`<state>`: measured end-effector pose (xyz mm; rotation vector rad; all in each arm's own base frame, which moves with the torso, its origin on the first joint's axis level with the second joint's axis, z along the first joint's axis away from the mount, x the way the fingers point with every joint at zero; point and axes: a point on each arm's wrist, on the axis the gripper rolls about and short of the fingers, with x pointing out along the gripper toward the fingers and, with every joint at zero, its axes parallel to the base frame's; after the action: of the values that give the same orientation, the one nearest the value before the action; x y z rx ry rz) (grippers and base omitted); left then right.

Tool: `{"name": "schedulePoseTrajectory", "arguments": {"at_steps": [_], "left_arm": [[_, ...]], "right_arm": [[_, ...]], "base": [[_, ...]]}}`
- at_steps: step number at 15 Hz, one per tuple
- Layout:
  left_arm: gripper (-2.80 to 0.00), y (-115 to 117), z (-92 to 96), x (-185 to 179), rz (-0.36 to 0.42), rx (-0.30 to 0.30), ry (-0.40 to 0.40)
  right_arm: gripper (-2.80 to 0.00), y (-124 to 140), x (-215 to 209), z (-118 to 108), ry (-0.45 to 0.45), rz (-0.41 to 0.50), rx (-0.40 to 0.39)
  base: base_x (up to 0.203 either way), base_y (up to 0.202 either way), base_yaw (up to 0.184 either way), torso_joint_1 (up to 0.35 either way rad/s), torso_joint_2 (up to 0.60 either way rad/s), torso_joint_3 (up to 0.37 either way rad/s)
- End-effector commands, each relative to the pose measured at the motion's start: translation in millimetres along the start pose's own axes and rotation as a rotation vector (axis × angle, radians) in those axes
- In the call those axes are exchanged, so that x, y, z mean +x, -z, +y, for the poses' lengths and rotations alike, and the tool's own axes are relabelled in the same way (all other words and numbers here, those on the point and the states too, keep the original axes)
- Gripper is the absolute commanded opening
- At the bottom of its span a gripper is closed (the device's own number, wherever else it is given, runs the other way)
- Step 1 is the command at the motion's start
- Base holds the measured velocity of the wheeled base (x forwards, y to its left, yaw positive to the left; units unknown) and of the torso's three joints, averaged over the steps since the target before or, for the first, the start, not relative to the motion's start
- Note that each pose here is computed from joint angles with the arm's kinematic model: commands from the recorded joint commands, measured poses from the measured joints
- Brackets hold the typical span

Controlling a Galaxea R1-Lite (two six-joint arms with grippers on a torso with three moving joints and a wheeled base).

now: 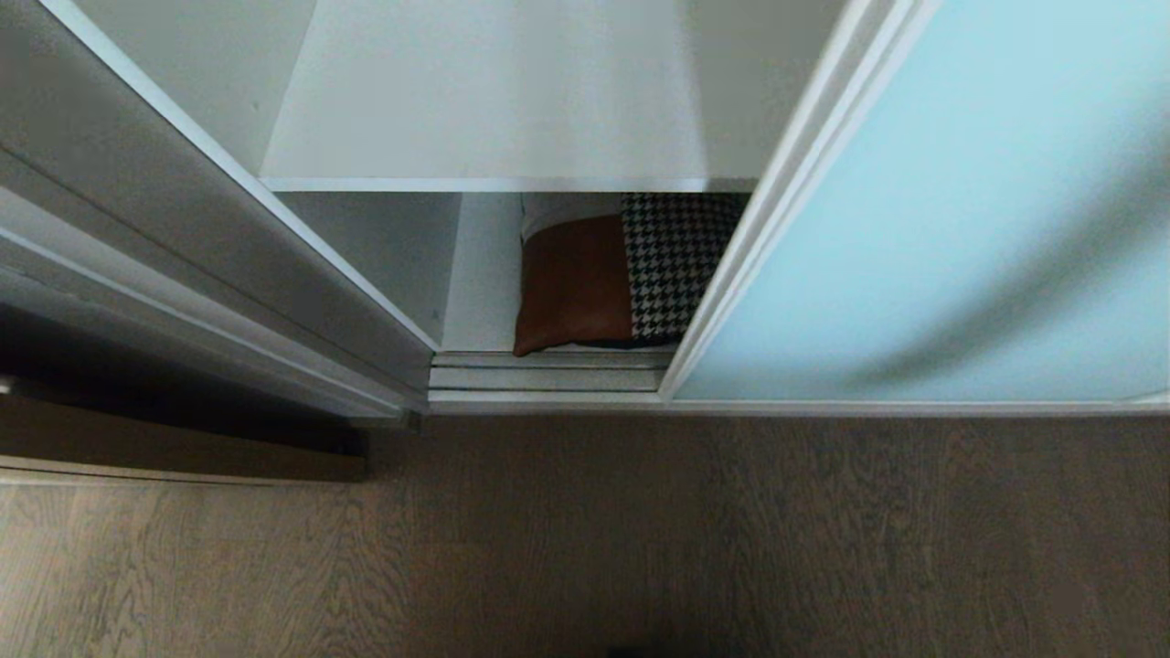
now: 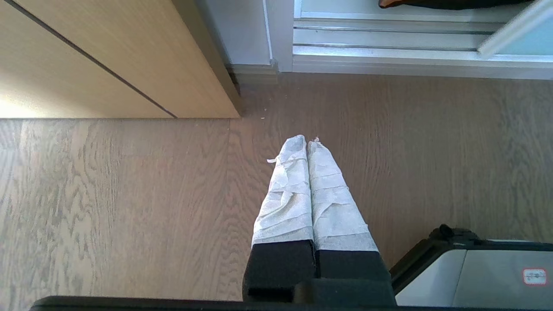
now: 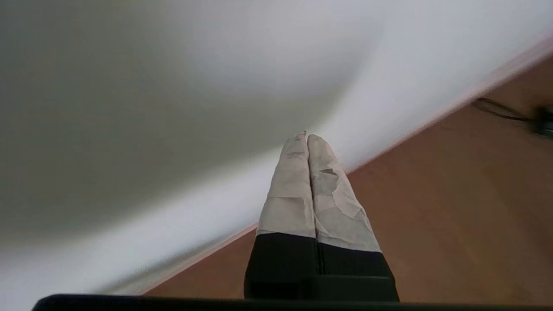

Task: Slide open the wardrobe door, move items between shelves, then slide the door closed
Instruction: Close the door

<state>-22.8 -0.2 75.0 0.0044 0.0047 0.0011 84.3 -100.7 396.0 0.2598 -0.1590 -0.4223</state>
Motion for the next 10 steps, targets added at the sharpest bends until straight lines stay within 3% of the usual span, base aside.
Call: {"name": "schedulePoseTrajectory", "arguments": {"at_steps": [1, 6, 8, 10], "left_arm": [[-2.80, 0, 0.0, 0, 0.003, 0.000, 0.000], [-2.80, 0, 0.0, 0, 0.003, 0.000, 0.000], [-2.80, 0, 0.0, 0, 0.003, 0.000, 0.000], [-2.80, 0, 0.0, 0, 0.003, 0.000, 0.000]], "right_arm": [[-2.80, 0, -36, 29, -0.102, -0.047, -0.032], [-2.80, 9, -95, 61, -0.326, -0.033, -0.056], [-2.80, 14, -109, 64, -0.338, -0.051, -0.071], [-2.80, 8, -109, 65, -0.274, -0.119, -0.117]], "base": [[0.000, 0.000, 0.000, 0.000, 0.00, 0.000], [0.000, 0.000, 0.000, 0.000, 0.00, 0.000], [0.000, 0.000, 0.000, 0.000, 0.00, 0.000], [0.000, 0.000, 0.000, 0.000, 0.00, 0.000]]}}
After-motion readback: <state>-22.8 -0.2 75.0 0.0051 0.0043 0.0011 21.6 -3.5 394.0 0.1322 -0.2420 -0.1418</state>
